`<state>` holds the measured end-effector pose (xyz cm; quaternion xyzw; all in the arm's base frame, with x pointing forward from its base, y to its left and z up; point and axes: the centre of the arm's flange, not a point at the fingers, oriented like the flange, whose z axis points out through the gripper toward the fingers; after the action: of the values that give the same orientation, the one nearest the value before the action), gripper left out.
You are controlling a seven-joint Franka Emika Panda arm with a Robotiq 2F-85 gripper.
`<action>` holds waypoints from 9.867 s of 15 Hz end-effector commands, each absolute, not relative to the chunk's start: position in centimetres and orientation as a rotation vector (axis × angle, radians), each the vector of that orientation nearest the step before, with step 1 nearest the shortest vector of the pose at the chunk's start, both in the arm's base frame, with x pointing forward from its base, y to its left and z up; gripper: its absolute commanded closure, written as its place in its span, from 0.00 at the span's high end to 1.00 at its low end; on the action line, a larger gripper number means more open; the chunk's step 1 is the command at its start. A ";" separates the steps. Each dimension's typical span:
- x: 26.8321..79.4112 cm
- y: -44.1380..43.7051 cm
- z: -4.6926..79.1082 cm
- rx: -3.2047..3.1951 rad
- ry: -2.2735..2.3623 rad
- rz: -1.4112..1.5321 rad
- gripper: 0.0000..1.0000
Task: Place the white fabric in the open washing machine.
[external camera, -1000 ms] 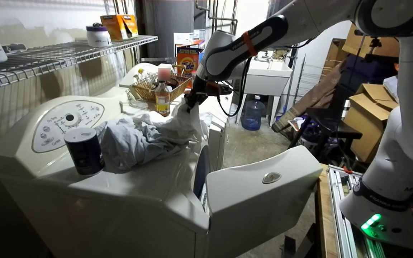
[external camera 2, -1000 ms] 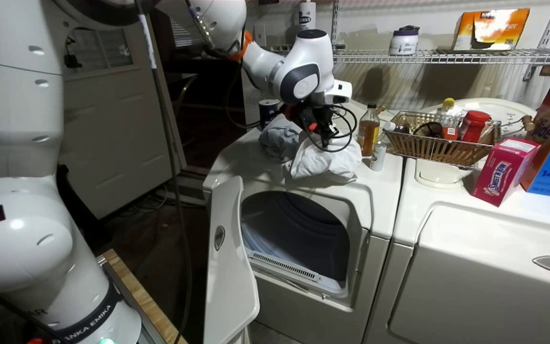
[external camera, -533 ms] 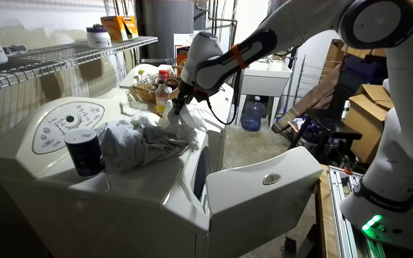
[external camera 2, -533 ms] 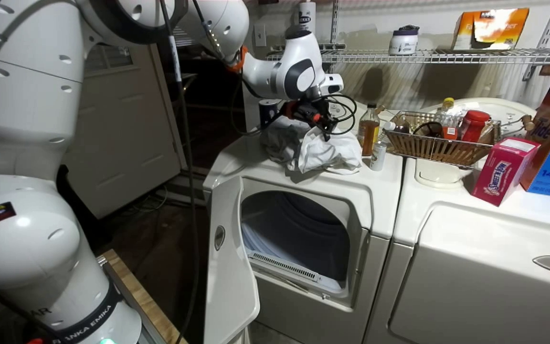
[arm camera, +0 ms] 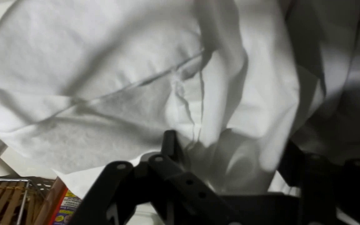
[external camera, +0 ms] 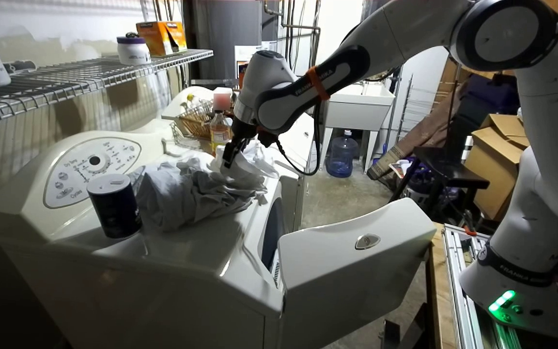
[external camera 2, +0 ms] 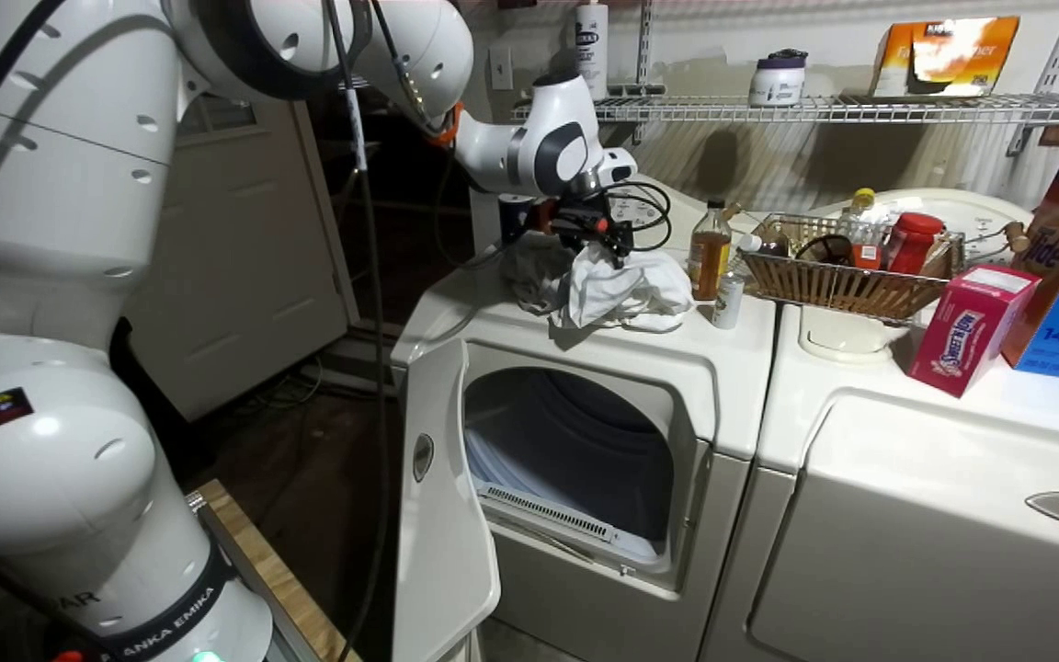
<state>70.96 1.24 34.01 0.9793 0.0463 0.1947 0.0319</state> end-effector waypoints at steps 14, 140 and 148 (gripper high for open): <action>73.1 2.8 29.8 2.888 0.682 0.129 1.00; 65.3 -10.5 -11.7 3.619 -0.141 0.574 0.00; 67.3 -9.6 -14.0 3.675 -0.049 0.846 0.00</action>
<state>63.41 -8.99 -10.84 0.9466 -0.0122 0.1755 -0.2701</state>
